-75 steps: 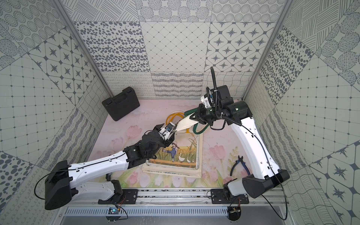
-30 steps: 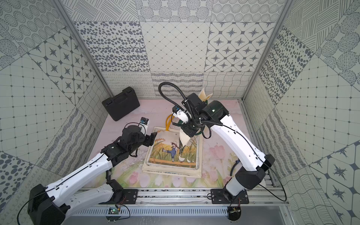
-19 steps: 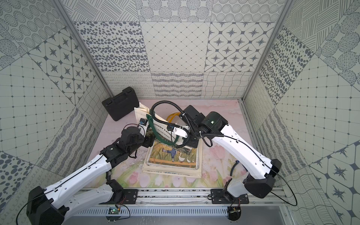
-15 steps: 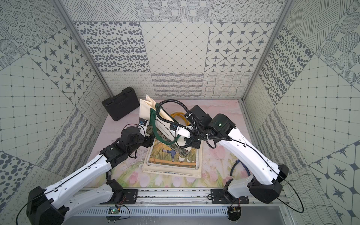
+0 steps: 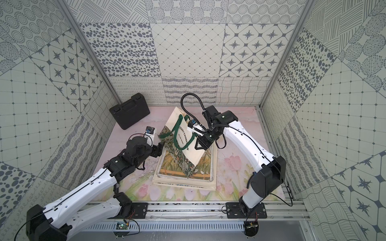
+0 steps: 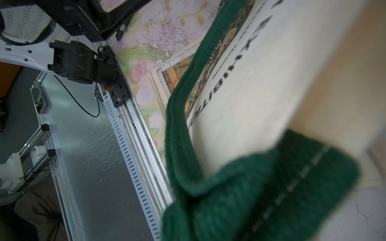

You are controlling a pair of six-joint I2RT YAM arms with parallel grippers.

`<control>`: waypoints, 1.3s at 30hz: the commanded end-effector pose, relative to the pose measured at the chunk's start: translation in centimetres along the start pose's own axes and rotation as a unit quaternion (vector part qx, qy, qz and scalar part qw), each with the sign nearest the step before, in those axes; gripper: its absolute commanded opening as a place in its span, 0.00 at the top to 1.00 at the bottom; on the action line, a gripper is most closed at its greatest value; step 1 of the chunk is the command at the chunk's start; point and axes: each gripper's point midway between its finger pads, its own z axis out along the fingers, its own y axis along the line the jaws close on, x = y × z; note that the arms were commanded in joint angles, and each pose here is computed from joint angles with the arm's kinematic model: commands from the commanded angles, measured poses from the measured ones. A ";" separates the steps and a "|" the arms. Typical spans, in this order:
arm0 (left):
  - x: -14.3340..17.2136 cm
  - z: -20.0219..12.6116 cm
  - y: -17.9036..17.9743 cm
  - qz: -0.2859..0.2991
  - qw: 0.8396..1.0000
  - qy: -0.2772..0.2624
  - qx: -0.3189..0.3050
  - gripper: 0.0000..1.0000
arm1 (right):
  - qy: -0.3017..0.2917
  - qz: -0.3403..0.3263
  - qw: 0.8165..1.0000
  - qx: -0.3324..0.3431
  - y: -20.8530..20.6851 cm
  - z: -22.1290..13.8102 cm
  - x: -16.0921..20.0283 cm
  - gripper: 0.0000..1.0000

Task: Put away the canvas bag
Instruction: Place the canvas bag at the center of the board.

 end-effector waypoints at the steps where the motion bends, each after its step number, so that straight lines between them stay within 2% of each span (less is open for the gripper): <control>1: 0.1 0.1 0.7 -0.003 1.000 0.001 -0.017 0.21 | -0.048 0.005 0.999 -0.007 0.7 -1.0 -1.6 1.00; 3: 0.1 0.2 0.6 -0.003 1.000 0.002 -0.015 0.21 | -0.060 0.026 0.998 -0.011 0.2 -1.0 -1.8 1.00; 7: 0.3 0.6 0.3 -0.004 1.000 0.008 -0.009 0.21 | -0.064 0.091 0.992 -0.065 0.6 0.3 -1.8 1.00; 12: 0.3 0.6 0.3 -0.007 1.000 0.007 -0.007 0.21 | -0.048 0.172 0.982 -0.064 -0.6 2.6 -0.2 1.00; 15: 0.4 0.6 0.3 -0.006 1.000 0.008 -0.007 0.21 | -0.059 0.192 0.978 -0.055 -1.2 3.1 0.6 1.00; 20: 0.4 0.7 0.2 -0.004 1.000 0.009 -0.005 0.21 | -0.143 0.217 0.965 -0.033 -3.1 0.0 -0.3 1.00; 23: 0.4 0.9 0.0 -0.004 1.000 0.010 -0.001 0.21 | -0.155 0.206 0.966 -0.016 -3.4 -0.9 -0.9 1.00; 31: 0.3 0.6 0.0 -0.006 1.000 0.010 -0.002 0.21 | -0.132 0.246 0.960 -0.020 -5.0 1.9 0.6 1.00; 39: 0.5 0.9 -0.2 -0.007 1.000 0.014 0.003 0.21 | -0.156 0.311 0.935 -0.064 -4.6 3.9 2.7 1.00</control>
